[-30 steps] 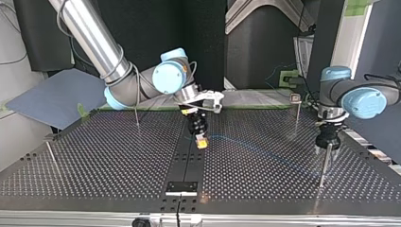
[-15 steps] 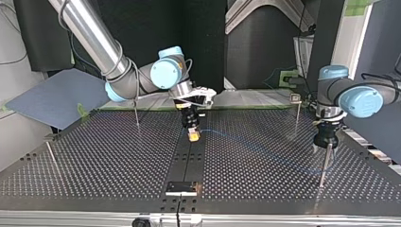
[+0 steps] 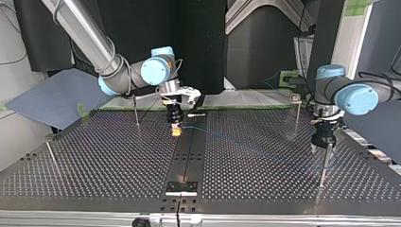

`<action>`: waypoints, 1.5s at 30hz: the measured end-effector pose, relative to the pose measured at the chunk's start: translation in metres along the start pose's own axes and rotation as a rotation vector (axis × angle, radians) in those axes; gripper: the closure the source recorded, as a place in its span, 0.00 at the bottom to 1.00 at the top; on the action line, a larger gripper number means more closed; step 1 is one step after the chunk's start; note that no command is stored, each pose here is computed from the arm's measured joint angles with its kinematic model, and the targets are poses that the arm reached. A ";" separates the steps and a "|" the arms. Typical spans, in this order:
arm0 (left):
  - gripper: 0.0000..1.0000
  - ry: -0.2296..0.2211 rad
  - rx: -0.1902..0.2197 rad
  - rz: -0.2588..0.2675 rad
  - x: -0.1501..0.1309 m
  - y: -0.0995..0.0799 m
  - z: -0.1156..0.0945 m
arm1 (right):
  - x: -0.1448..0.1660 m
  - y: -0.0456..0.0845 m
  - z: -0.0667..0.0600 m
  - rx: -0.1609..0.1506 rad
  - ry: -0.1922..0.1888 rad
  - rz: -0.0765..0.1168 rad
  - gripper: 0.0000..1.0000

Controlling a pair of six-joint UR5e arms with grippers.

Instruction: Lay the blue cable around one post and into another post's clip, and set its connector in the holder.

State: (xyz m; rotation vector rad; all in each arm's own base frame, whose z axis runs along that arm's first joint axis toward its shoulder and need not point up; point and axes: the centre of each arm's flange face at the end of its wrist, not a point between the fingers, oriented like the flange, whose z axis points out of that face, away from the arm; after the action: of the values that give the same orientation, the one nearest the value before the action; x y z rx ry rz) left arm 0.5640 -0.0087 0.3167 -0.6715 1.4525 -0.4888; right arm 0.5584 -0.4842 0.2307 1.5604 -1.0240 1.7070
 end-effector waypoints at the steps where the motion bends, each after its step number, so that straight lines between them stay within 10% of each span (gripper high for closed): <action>1: 0.00 0.002 -0.001 0.000 0.001 0.001 0.000 | -0.002 0.005 0.000 -0.011 0.001 0.003 1.00; 6: 0.00 0.025 -0.020 0.002 0.015 0.009 0.004 | -0.013 0.029 -0.002 -0.071 0.011 0.021 1.00; 22: 0.00 0.024 -0.029 0.010 0.021 0.013 0.006 | -0.047 0.103 -0.018 -0.272 0.038 -0.003 1.00; 45: 0.00 0.024 -0.014 0.006 0.023 0.009 0.007 | -0.137 0.243 -0.062 -0.449 -0.002 0.048 1.00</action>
State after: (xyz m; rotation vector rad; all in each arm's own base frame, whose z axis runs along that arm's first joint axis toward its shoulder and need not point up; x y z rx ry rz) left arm 0.5717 -0.0162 0.2937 -0.6746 1.4811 -0.4841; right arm 0.3385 -0.5488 0.0600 1.2536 -1.3445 1.3802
